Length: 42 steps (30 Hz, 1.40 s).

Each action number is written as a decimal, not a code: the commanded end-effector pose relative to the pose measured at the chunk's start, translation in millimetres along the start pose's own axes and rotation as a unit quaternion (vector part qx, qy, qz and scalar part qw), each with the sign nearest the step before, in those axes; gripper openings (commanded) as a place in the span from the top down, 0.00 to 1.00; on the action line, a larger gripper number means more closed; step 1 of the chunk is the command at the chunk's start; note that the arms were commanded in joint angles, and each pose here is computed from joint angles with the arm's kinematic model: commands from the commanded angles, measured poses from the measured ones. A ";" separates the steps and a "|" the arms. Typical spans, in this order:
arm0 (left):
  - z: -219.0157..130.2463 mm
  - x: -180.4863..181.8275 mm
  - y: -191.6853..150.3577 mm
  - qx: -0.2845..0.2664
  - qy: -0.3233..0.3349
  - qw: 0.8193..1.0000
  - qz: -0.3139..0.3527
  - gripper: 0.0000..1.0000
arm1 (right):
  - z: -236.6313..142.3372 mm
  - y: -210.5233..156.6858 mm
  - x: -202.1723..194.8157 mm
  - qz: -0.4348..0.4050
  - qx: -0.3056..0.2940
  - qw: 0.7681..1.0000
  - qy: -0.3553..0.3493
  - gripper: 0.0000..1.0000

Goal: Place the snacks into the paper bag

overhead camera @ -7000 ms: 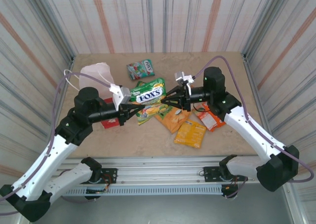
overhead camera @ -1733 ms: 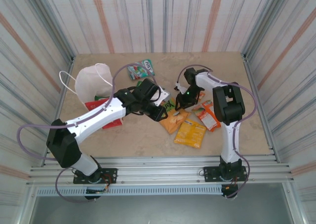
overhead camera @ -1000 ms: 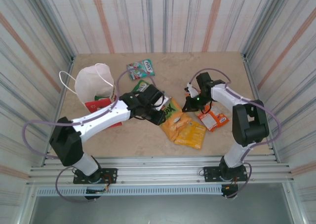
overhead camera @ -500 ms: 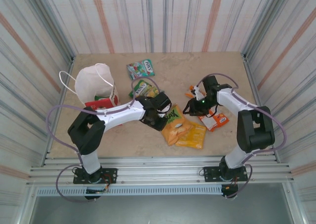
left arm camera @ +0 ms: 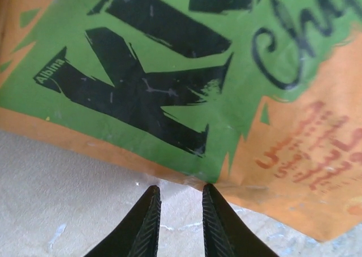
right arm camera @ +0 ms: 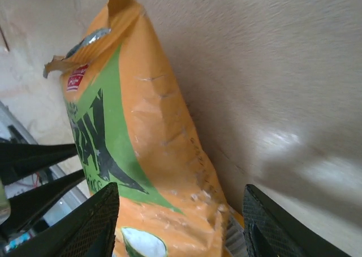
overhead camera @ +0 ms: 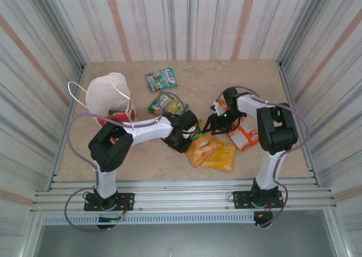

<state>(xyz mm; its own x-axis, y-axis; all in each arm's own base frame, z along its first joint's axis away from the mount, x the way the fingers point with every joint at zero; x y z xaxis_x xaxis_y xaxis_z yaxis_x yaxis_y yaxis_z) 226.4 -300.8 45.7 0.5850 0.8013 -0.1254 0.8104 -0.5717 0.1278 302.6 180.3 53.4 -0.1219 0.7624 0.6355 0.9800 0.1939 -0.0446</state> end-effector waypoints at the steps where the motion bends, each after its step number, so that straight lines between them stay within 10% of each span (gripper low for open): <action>1: 3.3 3.1 5.9 -0.006 0.015 1.000 0.009 0.75 | 7.5 -0.3 17.3 -0.026 0.023 0.998 0.043 0.42; 17: -22.1 20.7 31.0 -0.054 0.034 0.998 -0.003 0.70 | -12.3 8.3 31.1 -0.052 -0.047 0.996 0.062 0.86; 29: -126.4 -3.3 40.2 -0.164 -0.031 0.986 0.009 0.46 | -109.0 11.0 78.4 -0.169 -0.253 0.948 0.096 1.00; 35: -204.2 -26.5 46.8 -0.299 -0.114 0.946 0.060 0.35 | -179.0 -9.4 124.2 -0.278 -0.371 0.875 0.139 1.00; 42: -275.6 -27.6 44.7 -0.464 -0.204 0.854 0.117 0.29 | -235.5 -33.9 169.3 -0.352 -0.419 0.811 0.206 1.00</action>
<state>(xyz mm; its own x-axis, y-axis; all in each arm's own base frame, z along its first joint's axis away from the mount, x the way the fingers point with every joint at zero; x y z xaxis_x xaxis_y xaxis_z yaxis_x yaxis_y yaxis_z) 241.7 -296.1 299.2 0.7558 0.5679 -0.3260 0.5336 -0.2458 0.8092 294.1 155.7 312.0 -0.7390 0.4414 0.5091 0.5276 -0.0909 0.8446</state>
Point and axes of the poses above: each hand's point on the last joint's axis, 136 mm out from that joint toward the fingers, its own z axis out along the fingers, its own x axis along the line the jaws close on, y = z × x, the point moved 2 cm from there along -z, back along the fingers, and after that the axes turned 1 degree about z, right-handed, at the moved point
